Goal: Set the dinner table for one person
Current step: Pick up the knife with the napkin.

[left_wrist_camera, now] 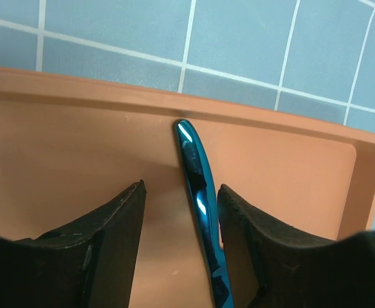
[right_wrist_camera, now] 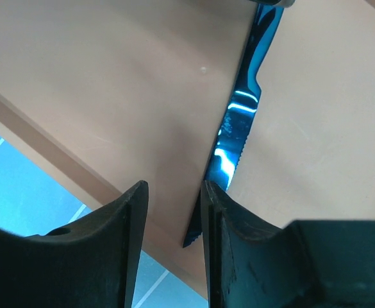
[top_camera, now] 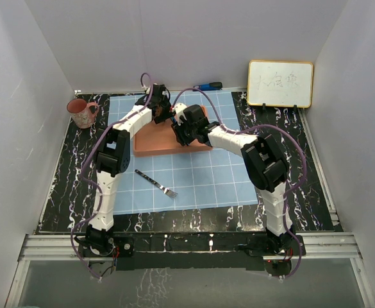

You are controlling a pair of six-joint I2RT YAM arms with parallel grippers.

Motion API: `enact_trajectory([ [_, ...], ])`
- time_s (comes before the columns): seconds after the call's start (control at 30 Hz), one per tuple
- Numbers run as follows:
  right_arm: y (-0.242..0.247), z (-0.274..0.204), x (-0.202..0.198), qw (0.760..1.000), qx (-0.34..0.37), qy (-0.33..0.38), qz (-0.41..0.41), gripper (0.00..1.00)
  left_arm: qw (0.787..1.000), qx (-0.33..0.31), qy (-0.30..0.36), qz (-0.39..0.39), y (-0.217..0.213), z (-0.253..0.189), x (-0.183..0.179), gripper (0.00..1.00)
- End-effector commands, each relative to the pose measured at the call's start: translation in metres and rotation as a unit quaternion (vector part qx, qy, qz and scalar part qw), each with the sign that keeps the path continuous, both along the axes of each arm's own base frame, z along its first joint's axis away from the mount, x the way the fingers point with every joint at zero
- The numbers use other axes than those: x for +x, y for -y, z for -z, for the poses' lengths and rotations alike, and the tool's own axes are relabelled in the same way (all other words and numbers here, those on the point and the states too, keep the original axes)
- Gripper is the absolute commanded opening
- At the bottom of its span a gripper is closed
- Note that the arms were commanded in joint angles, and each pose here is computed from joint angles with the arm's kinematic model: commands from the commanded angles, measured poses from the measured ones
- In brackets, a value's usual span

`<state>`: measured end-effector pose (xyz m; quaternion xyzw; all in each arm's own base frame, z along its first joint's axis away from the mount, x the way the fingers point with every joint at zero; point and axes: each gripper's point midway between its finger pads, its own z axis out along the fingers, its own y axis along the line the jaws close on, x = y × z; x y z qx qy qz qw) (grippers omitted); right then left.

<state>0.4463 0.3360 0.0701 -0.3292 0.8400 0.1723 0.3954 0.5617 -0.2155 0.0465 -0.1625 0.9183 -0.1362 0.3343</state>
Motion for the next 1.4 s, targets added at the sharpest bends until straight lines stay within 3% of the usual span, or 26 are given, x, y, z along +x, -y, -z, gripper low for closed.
enact_trajectory([
  [0.0,-0.003,-0.022,0.018,0.999,-0.005,0.045,0.003,0.37,0.999,0.009,-0.034,0.005,0.002,0.021,-0.009,0.49],
  [0.23,0.004,-0.018,0.025,0.998,-0.032,0.053,0.012,0.40,1.000,0.007,-0.024,0.005,0.006,0.015,0.000,0.51],
  [0.57,0.007,0.003,0.023,0.998,-0.039,0.045,0.011,0.40,0.999,0.002,-0.049,-0.003,0.011,0.045,0.004,0.47],
  [0.67,0.010,0.013,0.021,0.998,-0.042,0.036,0.016,0.40,0.998,0.004,-0.055,-0.003,0.010,0.050,0.002,0.38],
  [0.83,0.014,0.029,0.015,0.999,-0.034,0.017,0.019,0.40,0.998,0.016,-0.065,-0.003,0.005,0.056,-0.005,0.04],
  [0.9,0.013,0.036,0.011,0.999,-0.032,0.009,0.017,0.39,0.997,0.022,-0.067,-0.003,0.003,0.058,-0.008,0.00],
  [1.27,0.002,0.048,-0.005,1.000,-0.002,-0.031,-0.005,0.34,0.997,0.042,-0.069,0.009,-0.004,0.055,-0.015,0.03],
  [1.37,-0.006,0.052,-0.010,0.999,0.013,-0.047,-0.020,0.26,0.997,0.045,-0.064,0.011,-0.006,0.049,-0.019,0.05],
])
